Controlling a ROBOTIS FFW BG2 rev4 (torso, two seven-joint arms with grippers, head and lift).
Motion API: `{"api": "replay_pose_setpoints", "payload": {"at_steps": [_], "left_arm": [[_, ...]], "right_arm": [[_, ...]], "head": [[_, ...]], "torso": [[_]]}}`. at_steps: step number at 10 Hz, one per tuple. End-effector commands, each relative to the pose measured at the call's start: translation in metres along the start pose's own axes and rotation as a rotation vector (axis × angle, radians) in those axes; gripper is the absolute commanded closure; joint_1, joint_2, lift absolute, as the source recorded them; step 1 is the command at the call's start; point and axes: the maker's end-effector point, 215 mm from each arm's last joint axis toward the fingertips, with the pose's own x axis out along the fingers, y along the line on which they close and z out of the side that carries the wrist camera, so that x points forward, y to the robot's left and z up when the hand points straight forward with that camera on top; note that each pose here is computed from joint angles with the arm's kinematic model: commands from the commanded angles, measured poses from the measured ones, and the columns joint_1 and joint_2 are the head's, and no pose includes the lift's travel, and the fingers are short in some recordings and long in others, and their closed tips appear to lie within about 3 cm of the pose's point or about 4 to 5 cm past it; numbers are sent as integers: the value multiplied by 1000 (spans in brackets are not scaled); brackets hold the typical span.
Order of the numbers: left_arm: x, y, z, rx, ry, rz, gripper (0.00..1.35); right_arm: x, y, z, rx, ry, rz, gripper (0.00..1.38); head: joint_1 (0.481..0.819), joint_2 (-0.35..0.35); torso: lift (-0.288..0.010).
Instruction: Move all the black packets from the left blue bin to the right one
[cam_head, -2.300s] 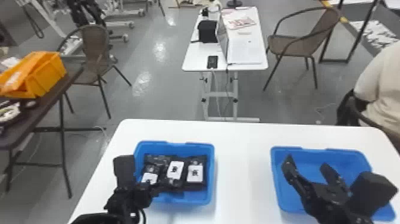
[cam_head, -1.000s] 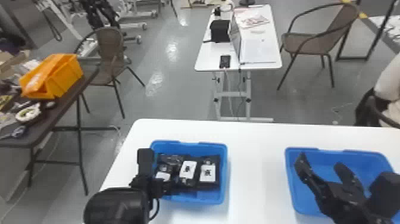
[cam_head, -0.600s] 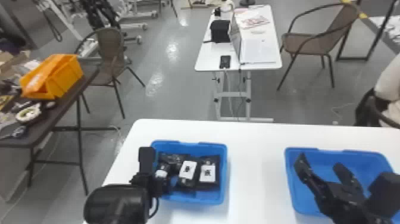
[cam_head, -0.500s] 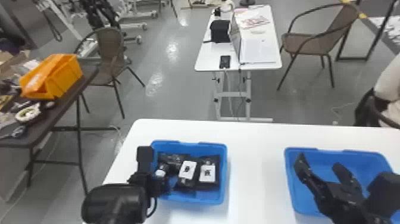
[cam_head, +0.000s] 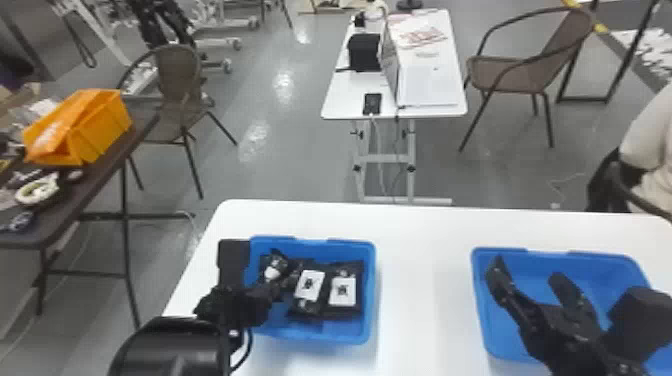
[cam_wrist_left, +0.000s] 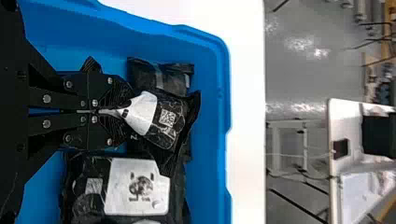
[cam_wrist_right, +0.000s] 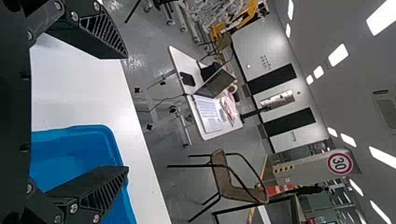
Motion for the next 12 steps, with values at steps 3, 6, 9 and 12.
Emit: {"api": "replay_pose_setpoints", "payload": {"at_steps": [3, 6, 9, 12], "left_arm": [[-36, -89, 85, 52, -286, -274, 1216], [-28, -204, 129, 183, -350, -580, 1216], [-24, -271, 143, 253, -330, -775, 1216], [-37, -309, 156, 193, -348, -860, 1216]], "right_arm": [[12, 20, -1, 37, 8, 116, 203], [38, 65, 13, -19, 23, 316, 206], [51, 101, 26, -48, 13, 442, 202], [63, 113, 13, -57, 68, 488, 202]], "head": [[695, 114], [695, 28], [695, -34], [695, -56]], "torso": [[0], [0], [0], [0]]}}
